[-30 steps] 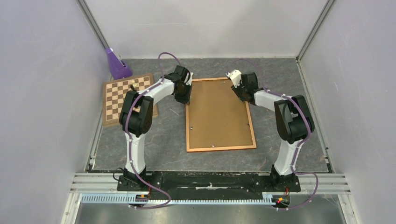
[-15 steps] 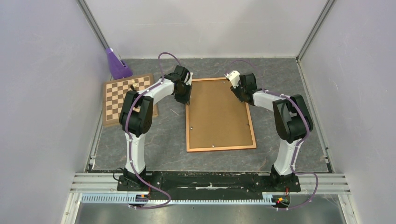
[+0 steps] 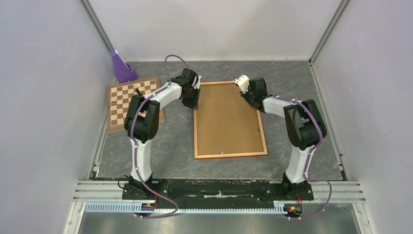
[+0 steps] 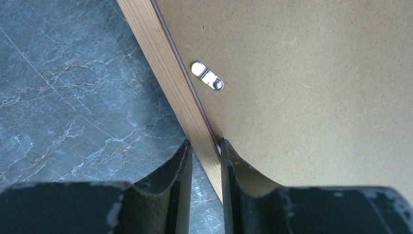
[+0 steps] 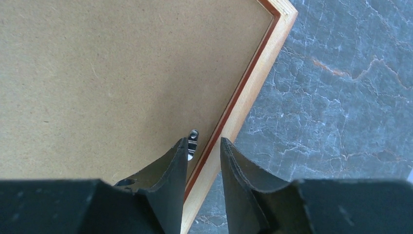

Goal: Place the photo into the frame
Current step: Install the photo frame at the center of the board.

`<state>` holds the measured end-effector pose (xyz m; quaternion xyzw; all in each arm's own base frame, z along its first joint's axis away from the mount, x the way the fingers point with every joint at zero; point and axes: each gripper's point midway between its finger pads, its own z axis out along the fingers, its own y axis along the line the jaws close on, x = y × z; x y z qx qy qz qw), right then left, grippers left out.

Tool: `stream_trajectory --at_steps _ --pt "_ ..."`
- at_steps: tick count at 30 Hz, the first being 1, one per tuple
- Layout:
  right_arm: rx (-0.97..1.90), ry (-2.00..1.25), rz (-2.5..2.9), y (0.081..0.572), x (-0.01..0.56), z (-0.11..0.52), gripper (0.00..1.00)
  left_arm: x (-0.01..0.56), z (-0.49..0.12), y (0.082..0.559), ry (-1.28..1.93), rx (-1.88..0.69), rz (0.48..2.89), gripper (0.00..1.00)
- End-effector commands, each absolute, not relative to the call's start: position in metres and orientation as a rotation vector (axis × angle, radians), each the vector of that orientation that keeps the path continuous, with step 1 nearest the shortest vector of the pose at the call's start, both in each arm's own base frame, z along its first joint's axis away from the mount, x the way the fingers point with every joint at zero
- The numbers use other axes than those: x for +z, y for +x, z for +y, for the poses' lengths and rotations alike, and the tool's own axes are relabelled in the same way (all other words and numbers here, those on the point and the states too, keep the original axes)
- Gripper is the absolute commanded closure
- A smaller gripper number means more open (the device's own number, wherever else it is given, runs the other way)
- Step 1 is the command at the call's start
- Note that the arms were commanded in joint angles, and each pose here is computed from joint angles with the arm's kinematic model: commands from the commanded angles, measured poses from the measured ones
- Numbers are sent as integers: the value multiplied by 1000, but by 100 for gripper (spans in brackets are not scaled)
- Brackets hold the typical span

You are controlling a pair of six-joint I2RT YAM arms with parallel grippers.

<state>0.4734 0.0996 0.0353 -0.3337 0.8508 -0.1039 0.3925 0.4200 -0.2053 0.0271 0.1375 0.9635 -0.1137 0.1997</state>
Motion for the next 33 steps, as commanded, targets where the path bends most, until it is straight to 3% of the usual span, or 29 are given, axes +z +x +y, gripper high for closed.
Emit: stream_trajectory --at_steps 1,33 --pt "-362 -857 2183 464 36 79 67 23 -212 420 397 -364 2688 98" --pt "-444 -801 2124 503 54 78 68 12 -202 413 536 -294 2696 98"
